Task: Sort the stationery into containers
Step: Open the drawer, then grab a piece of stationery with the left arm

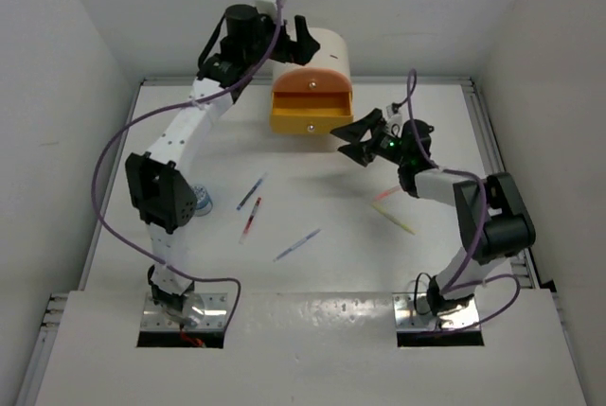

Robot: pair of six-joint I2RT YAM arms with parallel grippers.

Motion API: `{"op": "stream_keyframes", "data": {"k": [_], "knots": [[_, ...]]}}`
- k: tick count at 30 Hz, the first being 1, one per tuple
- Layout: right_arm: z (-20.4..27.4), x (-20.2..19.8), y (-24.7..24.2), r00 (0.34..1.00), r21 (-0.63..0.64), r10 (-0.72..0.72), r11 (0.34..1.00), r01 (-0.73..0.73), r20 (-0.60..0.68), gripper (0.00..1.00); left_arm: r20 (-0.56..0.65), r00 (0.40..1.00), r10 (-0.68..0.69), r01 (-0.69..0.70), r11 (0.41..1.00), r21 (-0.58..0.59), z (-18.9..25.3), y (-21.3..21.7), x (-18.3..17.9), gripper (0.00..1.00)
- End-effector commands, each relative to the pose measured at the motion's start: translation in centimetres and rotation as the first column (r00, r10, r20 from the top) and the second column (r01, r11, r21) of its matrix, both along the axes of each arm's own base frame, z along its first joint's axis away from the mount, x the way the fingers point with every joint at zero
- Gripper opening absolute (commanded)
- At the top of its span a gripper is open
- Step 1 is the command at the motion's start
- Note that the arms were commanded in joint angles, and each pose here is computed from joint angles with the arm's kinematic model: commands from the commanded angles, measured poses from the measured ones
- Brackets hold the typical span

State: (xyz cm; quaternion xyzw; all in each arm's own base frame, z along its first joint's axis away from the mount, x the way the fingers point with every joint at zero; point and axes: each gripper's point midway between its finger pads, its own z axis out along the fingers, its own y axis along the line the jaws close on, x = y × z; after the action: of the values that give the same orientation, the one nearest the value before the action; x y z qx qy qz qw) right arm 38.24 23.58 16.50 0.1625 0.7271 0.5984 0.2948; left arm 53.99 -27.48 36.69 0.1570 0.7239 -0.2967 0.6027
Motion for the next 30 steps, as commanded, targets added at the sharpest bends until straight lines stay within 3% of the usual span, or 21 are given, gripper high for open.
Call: {"op": "stream_keyframes", "data": {"k": [1,3,4,5,6,7,8,9,10,11,12,14,15,16,18,19,20,23,30], "knots": [[3.4,0.2,-2.9,0.991,-0.11,0.009,0.994,0.006,0.137,0.88,0.12,0.989,0.087,-0.09,0.996,0.015,7.9,4.1,-3.7,1.0],[4.4,0.9,-5.1,0.974,-0.216,0.032,0.976,0.018,0.225,0.87,0.156,0.98,0.126,-0.14,0.987,0.081,10.0,6.7,-5.0,1.0],[5.1,0.8,-5.9,0.982,-0.268,0.051,0.963,-0.001,0.181,0.86,0.084,0.985,0.148,-0.159,0.976,0.146,8.4,8.2,-5.7,1.0],[5.3,0.9,-7.3,0.98,-0.318,0.068,0.948,-0.005,0.188,0.86,0.095,0.982,0.165,-0.18,0.968,0.178,9.2,9.6,-6.4,1.0],[5.3,1.0,-8.6,0.961,-0.433,0.125,0.902,-0.006,0.248,0.85,0.078,0.976,0.202,-0.214,0.956,0.2,9.4,11.9,-7.2,1.0],[5.7,0.2,-9.6,0.978,-0.486,0.14,0.873,-0.046,0.157,0.85,0.022,0.98,0.199,-0.199,0.951,0.235,8.1,13.2,-8.4,1.0],[5.3,0.7,-12.3,0.97,-0.588,0.15,0.809,-0.008,0.192,0.91,0.015,0.978,0.209,-0.204,0.936,0.286,7.4,15.4,-9.7,1.0],[4.5,-1.0,-13.6,0.985,-0.632,0.151,0.773,-0.062,0.088,0.96,-0.06,0.976,0.211,-0.18,0.928,0.327,5.5,16.5,-11.2,1.0],[5.8,-0.7,-14.9,0.985,-0.68,0.143,0.732,-0.038,0.099,0.99,-0.097,0.973,0.208,-0.156,0.908,0.389,3.6,17.6,-12.0,1.0],[5.5,-0.6,-17.1,0.992,-0.738,0.1,0.675,-0.008,0.081,0.99,-0.092,0.975,0.2,-0.138,0.882,0.45,3.2,19.0,-13.2,1.0],[4.8,-2.1,-18.1,0.99,-0.785,0.136,0.615,-0.068,0.02,0.99,-0.128,0.97,0.205,-0.119,0.867,0.484,2.1,19.8,-14.2,1.0],[6.2,-2.3,-19.9,0.993,-0.829,0.12,0.558,-0.046,0.025,0.99,-0.237,0.951,0.196,-0.028,0.822,0.568,-2.1,21.6,-16.6,1.0],[6.1,-2.9,-21.1,0.992,-0.871,0.125,0.488,-0.061,0.0,0.99,-0.25,0.947,0.203,-0.019,0.811,0.585,-2.6,22.6,-18.3,1.0],[6.0,-3.2,-21.8,0.991,-0.895,0.133,0.44,-0.07,-0.012,0.99,-0.312,0.932,0.183,0.061,0.772,0.633,-6.0,23.4,-19.6,1.0],[5.4,-3.9,-24.1,0.992,-0.94,0.116,0.33,-0.081,-0.045,0.99,-0.334,0.922,0.198,0.094,0.722,0.686,-8.1,24.7,-21.7,1.0],[5.1,-4.4,-25.2,0.993,-0.949,0.094,0.301,-0.096,-0.071,0.99,-0.402,0.896,0.19,0.18,0.67,0.72,-11.1,25.5,-23.2,1.0],[5.0,-4.7,-26.2,0.992,-0.959,0.104,0.266,-0.102,-0.076,0.99,-0.424,0.884,0.2,0.201,0.655,0.728,-12.1,26.0,-24.0,1.0],[5.0,-5.7,-28.8,0.991,-0.972,0.086,0.206,-0.116,-0.1,0.99,-0.483,0.843,0.238,0.253,0.617,0.745,-15.5,27.5,-26.1,1.0],[2.2,-7.1,-31.0,0.986,-0.967,0.043,0.194,-0.166,-0.161,0.99,-0.499,0.81,0.307,0.239,0.605,0.759,-21.1,28.5,-25.4,1.0]]}}
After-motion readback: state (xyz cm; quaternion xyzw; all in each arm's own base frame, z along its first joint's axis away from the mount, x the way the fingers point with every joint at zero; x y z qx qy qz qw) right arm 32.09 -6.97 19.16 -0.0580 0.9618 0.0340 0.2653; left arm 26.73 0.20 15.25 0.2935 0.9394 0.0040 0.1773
